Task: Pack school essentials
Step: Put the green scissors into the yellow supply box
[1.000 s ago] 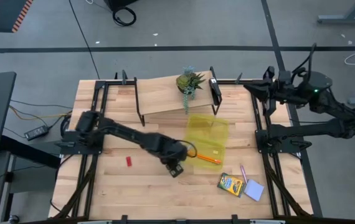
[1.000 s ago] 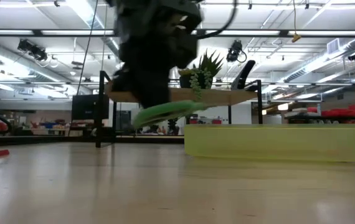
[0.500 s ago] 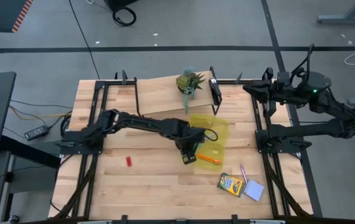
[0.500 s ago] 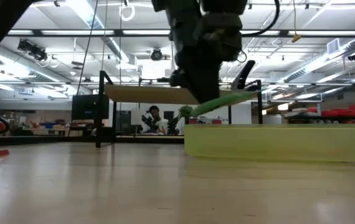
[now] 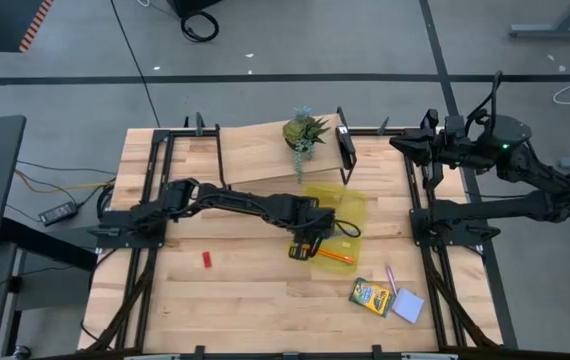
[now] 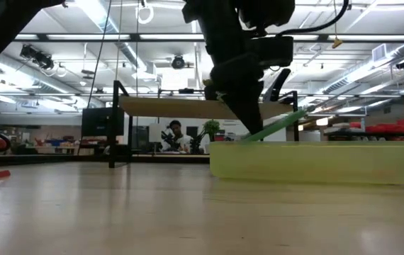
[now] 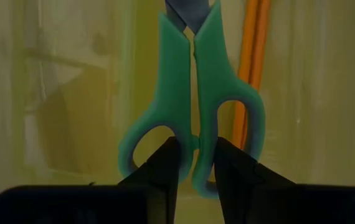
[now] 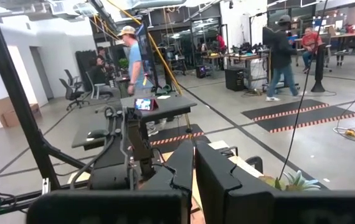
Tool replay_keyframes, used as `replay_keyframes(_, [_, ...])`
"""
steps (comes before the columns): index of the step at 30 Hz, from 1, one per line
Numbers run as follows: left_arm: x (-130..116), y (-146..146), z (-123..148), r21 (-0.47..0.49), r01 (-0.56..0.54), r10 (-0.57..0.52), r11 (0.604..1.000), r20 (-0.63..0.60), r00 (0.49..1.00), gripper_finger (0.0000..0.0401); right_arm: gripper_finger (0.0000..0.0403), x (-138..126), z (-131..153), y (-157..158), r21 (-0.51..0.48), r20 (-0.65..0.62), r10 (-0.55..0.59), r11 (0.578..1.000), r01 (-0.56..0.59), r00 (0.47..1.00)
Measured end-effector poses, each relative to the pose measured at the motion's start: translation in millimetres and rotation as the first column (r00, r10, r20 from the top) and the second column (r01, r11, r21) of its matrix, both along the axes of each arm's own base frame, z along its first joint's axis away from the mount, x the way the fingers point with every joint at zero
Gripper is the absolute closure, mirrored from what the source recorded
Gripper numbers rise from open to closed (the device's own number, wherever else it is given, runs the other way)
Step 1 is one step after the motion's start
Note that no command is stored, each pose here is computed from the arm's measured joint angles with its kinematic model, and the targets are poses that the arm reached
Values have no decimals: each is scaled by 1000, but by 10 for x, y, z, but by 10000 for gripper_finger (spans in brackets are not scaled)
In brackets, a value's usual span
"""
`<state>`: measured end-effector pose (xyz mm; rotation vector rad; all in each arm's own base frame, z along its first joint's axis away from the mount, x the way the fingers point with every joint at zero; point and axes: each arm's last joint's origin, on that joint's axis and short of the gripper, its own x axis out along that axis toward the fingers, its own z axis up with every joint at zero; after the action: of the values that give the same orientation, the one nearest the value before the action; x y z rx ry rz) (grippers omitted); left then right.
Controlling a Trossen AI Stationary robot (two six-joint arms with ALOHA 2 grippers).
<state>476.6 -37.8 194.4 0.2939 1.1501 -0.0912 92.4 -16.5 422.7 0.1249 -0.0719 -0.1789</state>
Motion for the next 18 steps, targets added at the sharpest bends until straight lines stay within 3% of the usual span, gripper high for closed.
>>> replay_keyframes(12, [13,-7,-252,86,234,-224,968,-110,968,314,380,0,2,0,12,4,1,1000,-1,1000])
replay_keyframes(18, [15,-9,-252,96,264,-253,960,-114,961,298,380,1,2,0,23,6,1,1000,-2,1000])
